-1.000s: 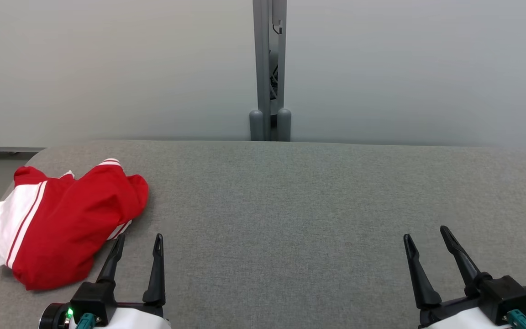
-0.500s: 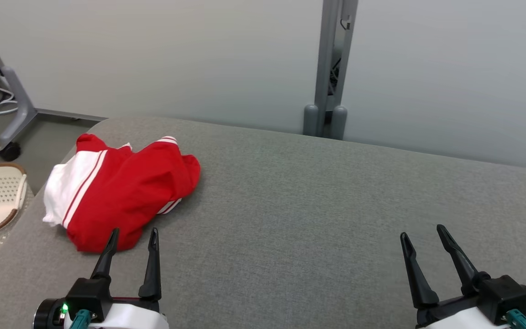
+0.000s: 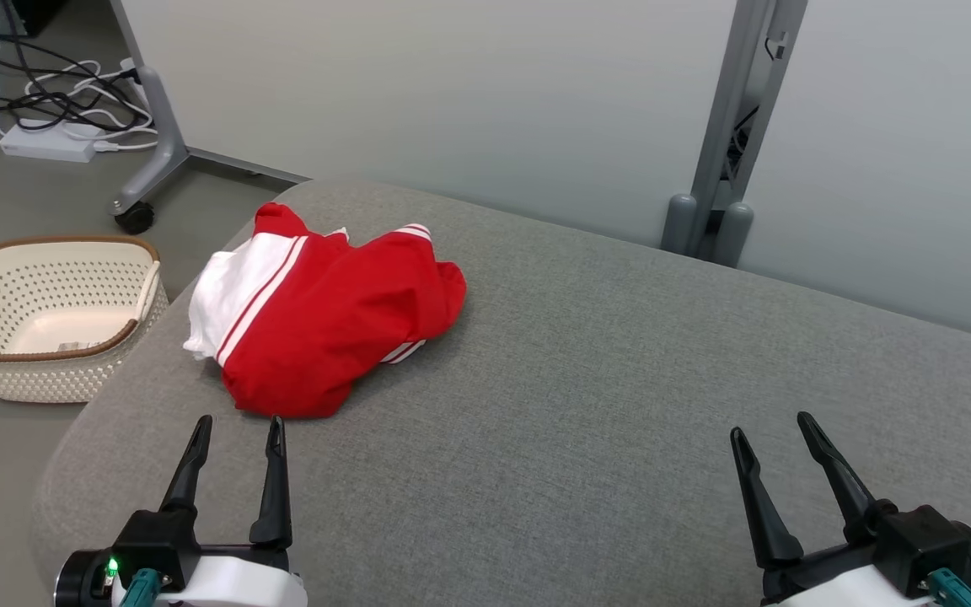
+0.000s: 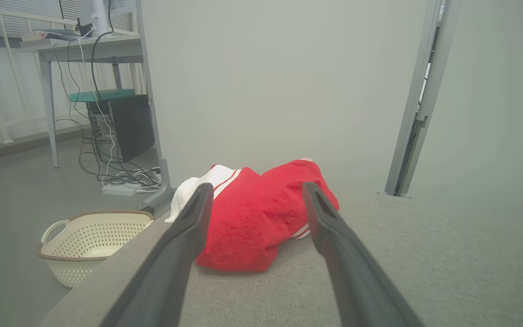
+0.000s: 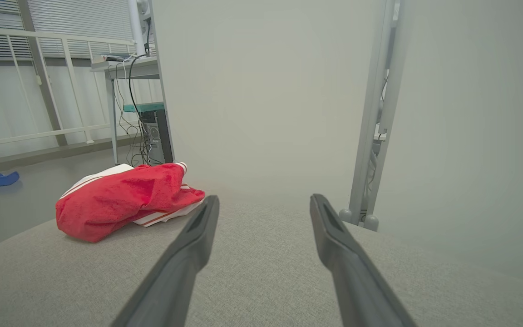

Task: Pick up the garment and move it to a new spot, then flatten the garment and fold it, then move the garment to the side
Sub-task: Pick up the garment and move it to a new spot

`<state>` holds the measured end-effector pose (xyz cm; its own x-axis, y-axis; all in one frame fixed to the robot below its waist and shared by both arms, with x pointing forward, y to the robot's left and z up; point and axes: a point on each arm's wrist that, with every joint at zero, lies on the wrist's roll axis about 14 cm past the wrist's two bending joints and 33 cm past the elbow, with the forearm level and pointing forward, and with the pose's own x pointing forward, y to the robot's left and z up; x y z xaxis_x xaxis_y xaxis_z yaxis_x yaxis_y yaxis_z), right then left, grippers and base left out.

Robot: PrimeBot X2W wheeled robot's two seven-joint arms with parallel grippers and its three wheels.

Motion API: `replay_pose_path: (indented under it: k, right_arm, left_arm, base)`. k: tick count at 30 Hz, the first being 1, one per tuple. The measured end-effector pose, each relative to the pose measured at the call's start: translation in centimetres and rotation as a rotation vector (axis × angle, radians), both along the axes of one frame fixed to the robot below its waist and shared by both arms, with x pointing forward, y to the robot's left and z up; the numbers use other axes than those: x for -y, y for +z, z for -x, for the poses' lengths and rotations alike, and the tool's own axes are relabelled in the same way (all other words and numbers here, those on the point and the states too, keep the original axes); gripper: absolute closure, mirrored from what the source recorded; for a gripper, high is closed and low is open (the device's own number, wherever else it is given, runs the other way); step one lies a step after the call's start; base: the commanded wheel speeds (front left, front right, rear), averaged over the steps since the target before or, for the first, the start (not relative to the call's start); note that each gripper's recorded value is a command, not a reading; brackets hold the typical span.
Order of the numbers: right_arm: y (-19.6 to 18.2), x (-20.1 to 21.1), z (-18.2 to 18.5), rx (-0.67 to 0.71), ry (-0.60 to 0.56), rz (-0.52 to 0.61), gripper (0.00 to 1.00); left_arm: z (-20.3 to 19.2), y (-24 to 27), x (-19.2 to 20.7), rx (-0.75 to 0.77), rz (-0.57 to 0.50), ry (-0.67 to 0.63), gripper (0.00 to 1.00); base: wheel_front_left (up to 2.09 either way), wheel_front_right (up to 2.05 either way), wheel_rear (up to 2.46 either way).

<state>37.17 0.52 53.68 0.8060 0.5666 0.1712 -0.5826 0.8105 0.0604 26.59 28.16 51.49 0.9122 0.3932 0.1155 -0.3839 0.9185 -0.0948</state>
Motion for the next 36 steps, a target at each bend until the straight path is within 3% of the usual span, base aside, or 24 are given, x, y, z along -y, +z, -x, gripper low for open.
replay_pose_path:
  k: [16,36]
  right_arm:
    - [-1.1,-1.4,-0.8,-0.015,0.039,0.017,0.00]
    - [-6.7,1.0,-6.3,-0.094,-0.001,0.085,0.00]
  left_arm:
    - [-0.3,-0.3,-1.0,-0.012,0.034,0.053,0.00]
    - [-12.3,-0.4,-2.3,-0.035,0.030,0.029,0.00]
  base:
    - [0.00,0.00,0.00]
    - [0.00,0.00,0.00]
